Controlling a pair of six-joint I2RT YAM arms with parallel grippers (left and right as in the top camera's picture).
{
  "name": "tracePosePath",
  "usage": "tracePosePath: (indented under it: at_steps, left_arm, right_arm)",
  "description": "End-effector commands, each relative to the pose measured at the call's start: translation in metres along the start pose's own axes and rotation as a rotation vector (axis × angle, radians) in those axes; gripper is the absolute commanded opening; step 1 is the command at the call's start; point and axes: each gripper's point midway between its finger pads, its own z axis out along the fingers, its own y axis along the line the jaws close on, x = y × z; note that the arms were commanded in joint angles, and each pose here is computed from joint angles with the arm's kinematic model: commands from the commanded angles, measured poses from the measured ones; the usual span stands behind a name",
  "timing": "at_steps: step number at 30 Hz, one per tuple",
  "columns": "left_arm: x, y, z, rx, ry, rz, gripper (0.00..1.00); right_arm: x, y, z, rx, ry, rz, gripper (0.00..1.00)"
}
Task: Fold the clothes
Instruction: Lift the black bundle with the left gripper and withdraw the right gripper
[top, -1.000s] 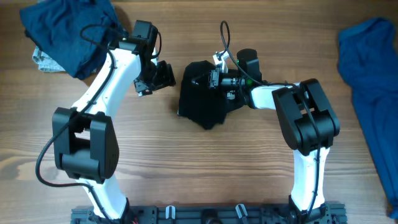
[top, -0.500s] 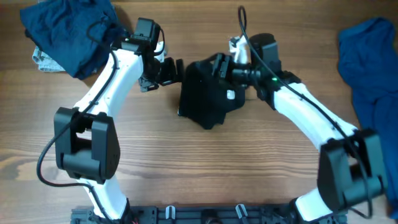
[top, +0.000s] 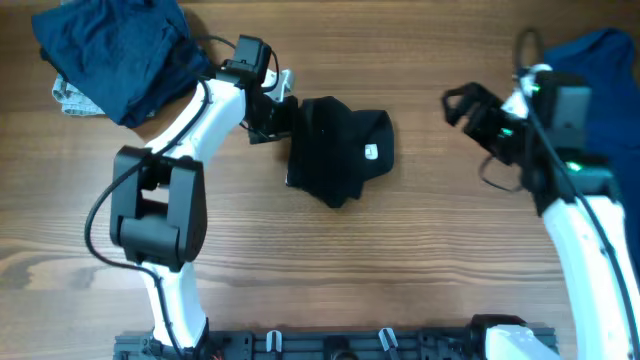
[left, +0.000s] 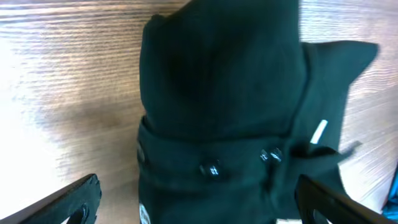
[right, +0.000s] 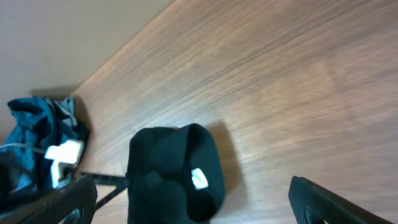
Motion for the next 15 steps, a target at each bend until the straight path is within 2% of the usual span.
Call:
tracePosePath:
  at_steps: [1, 4, 10, 15]
  left_arm:
    - [0.002, 0.008, 0.014, 0.048, 0.033, 0.029, 1.00]
    - [0.003, 0.004, 0.018, 0.132, 0.054, 0.031, 1.00]
    - [0.006, 0.010, 0.029, 0.151, 0.078, 0.028, 1.00]
    - [0.014, 0.001, 0.039, 0.249, 0.118, 0.054, 1.00]
  right_arm:
    - [0.000, -0.004, -0.024, -0.045, 0.002, -0.060, 0.99]
    - [0.004, -0.015, -0.031, -0.014, 0.017, -0.067, 1.00]
    - [0.009, -0.018, -0.031, -0.004, 0.038, -0.067, 0.99]
    - [0.010, -0.018, -0.031, -0.003, 0.041, -0.062, 0.99]
